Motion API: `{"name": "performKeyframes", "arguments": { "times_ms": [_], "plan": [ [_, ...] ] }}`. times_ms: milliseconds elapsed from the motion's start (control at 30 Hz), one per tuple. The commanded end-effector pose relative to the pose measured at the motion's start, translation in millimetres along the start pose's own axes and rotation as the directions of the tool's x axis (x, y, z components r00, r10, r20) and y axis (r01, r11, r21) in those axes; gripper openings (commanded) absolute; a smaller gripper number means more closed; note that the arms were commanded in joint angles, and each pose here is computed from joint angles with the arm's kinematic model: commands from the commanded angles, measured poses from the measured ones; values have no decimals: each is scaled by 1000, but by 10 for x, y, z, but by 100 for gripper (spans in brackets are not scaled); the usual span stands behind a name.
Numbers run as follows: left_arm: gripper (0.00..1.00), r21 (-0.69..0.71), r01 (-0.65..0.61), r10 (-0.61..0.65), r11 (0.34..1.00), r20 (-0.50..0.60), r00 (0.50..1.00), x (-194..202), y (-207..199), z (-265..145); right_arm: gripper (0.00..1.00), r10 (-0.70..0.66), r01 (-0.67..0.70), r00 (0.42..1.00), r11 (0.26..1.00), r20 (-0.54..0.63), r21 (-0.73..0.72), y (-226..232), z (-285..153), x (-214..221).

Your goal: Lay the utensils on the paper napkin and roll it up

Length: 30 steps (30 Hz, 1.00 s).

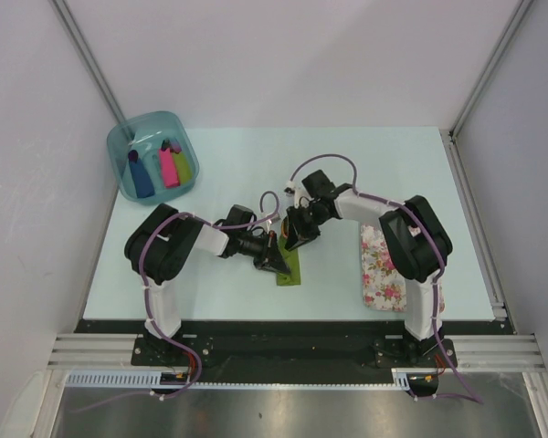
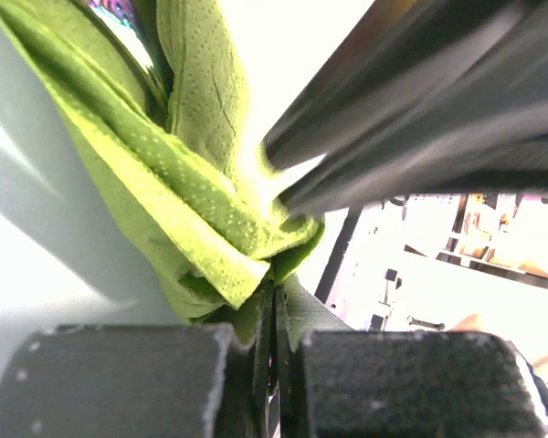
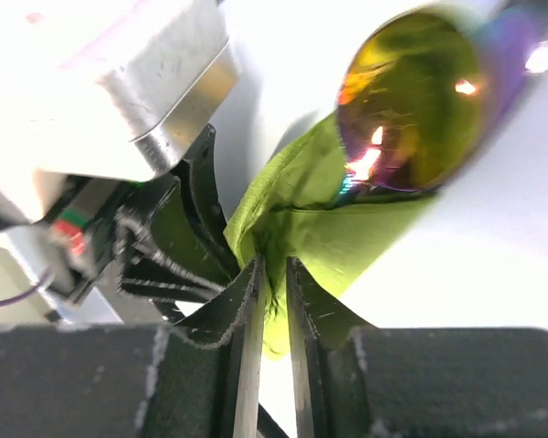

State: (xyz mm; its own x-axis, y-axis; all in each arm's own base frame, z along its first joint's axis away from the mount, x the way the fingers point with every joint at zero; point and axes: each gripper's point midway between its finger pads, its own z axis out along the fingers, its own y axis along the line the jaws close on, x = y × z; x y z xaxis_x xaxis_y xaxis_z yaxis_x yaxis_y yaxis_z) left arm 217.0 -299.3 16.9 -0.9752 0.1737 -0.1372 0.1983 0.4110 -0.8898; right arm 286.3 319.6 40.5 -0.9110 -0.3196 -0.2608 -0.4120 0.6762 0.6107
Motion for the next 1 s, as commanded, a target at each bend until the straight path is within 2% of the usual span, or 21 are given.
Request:
{"name": "performKeyframes", "arguments": {
  "times_ms": [0, 133, 300, 600, 800, 967],
  "plan": [
    [0, -120, 13, -13, 993, 4, 1000, 75, 316, 44, 19, 17, -6, 996, 991, 83, -133, 158, -282, -225],
    [0, -124, 4, -3, 992, 5, 1000, 71, 324, 41, 18, 89, -73, 993, 976, 73, -204, 90, -260, -215],
    [0, -121, -3, 4, 993, 10, 1000, 44, 307, 43, 16, 150, -139, 988, 966, 33, -220, -42, -114, -99],
    [0, -125, -16, 17, 992, 10, 1000, -6, 292, 52, 15, 151, -138, 988, 964, 37, -227, -77, -32, -65],
    [0, -122, -26, 28, 992, 15, 999, -29, 250, 42, 13, 156, -148, 988, 970, 22, -194, -188, 100, 13],
    [0, -82, -81, 85, 993, 42, 996, -121, -16, 33, 8, 175, -175, 984, 976, -15, -131, -372, 212, 191]
  ]
}}
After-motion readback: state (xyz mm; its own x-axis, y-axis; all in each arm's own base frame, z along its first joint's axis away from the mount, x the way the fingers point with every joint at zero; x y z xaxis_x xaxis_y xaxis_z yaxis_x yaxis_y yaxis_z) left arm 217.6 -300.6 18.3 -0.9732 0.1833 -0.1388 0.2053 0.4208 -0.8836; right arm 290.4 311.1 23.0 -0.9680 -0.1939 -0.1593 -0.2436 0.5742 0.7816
